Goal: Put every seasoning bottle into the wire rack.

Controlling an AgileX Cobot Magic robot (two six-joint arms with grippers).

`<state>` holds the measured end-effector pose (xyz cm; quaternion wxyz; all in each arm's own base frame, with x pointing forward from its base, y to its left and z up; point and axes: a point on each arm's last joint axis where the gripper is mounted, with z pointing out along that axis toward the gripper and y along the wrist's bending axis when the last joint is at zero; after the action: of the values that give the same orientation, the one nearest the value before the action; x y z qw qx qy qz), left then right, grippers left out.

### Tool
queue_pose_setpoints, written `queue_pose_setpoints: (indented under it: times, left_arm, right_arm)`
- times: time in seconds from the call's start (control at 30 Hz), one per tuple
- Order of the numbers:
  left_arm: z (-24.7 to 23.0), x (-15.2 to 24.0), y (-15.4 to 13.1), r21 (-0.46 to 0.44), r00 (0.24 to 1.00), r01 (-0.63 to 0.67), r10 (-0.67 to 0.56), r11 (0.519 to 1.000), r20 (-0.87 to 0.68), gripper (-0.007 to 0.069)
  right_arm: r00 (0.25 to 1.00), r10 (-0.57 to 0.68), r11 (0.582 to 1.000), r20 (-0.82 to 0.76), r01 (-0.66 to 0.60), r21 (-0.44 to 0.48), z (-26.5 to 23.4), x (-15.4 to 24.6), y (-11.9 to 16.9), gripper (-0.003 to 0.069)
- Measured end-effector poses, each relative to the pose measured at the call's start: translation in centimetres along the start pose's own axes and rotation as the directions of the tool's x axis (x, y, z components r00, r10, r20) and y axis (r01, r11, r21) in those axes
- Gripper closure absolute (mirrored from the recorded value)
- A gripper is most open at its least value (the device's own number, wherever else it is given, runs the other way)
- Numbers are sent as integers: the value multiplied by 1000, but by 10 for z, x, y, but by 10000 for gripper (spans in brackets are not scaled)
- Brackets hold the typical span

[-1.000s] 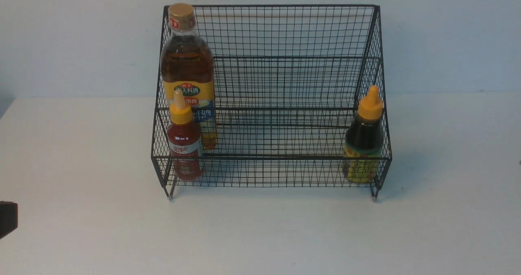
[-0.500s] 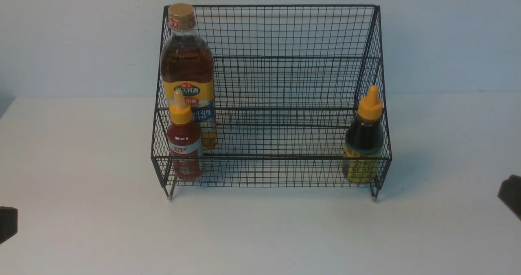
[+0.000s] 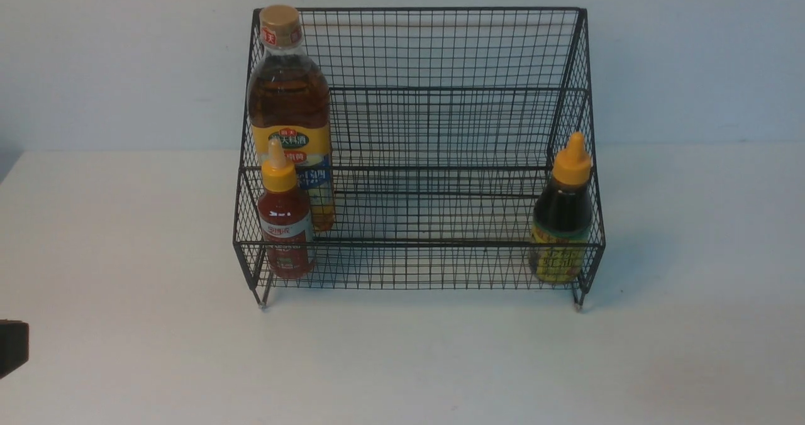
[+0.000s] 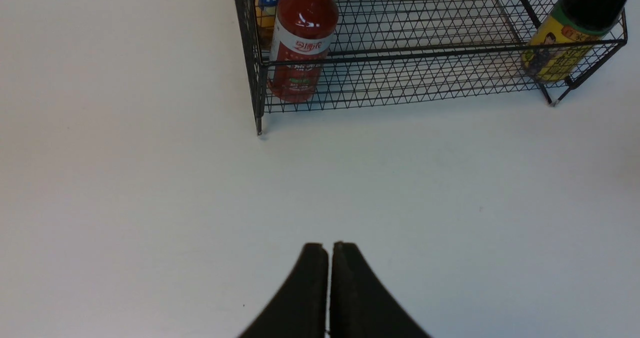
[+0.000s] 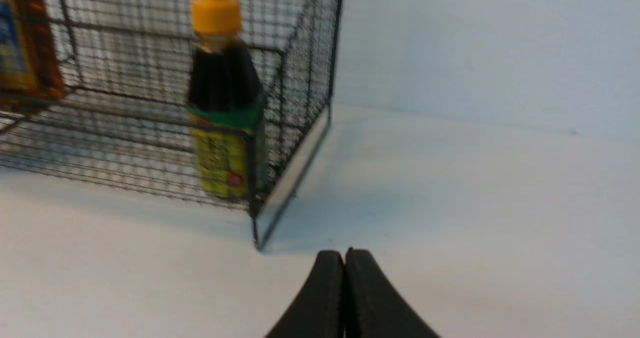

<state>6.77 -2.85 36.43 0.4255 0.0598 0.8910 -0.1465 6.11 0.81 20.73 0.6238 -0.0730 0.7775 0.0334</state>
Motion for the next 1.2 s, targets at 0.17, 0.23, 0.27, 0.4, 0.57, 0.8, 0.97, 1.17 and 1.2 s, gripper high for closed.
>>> queue_pose_setpoints:
  times: [0.17, 0.23, 0.27, 0.4, 0.57, 0.8, 0.97, 1.17, 1.2]
  left_arm:
    - [0, 0, 0, 0, 1000, 0, 0, 1000, 0, 630]
    - [0, 0, 0, 0, 1000, -7, 7, 1000, 0, 630]
    - [0, 0, 0, 0, 1000, -8, 8, 1000, 0, 630]
    - [0, 0, 0, 0, 1000, -10, 10, 1000, 0, 630]
    - [-2, -2, 0, -1, 1000, -15, 15, 1000, 9, 630]
    - [-8, -6, 0, -19, 999, -33, 34, 999, 30, 630]
    - [-19, 1, 1, -35, 997, -49, 51, 998, 59, 630]
    - [-5, 19, 6, 8, 956, -36, 32, 999, 293, 630]
    - [4, 22, 8, 10, 943, -33, 27, 999, 333, 630]
  right_arm:
    - [998, 35, 993, -54, -29, 115, 1, 30, -6, 674]
    - [999, 40, 989, -15, -38, 140, -1, 29, -7, 674]
    - [999, 44, 988, -2, -43, 150, -2, 28, -8, 674]
    - [997, 70, 986, 18, -72, 152, -2, 27, -7, 674]
    - [997, 80, 986, 19, -82, 145, -2, 28, -7, 674]
    - [997, 73, 991, 18, -74, 110, -2, 27, -5, 674]
    - [997, 73, 991, 18, -74, 110, -2, 27, -5, 674]
    - [997, 73, 991, 18, -74, 110, -2, 27, -5, 674]
    - [997, 73, 991, 18, -74, 110, -2, 27, -5, 674]
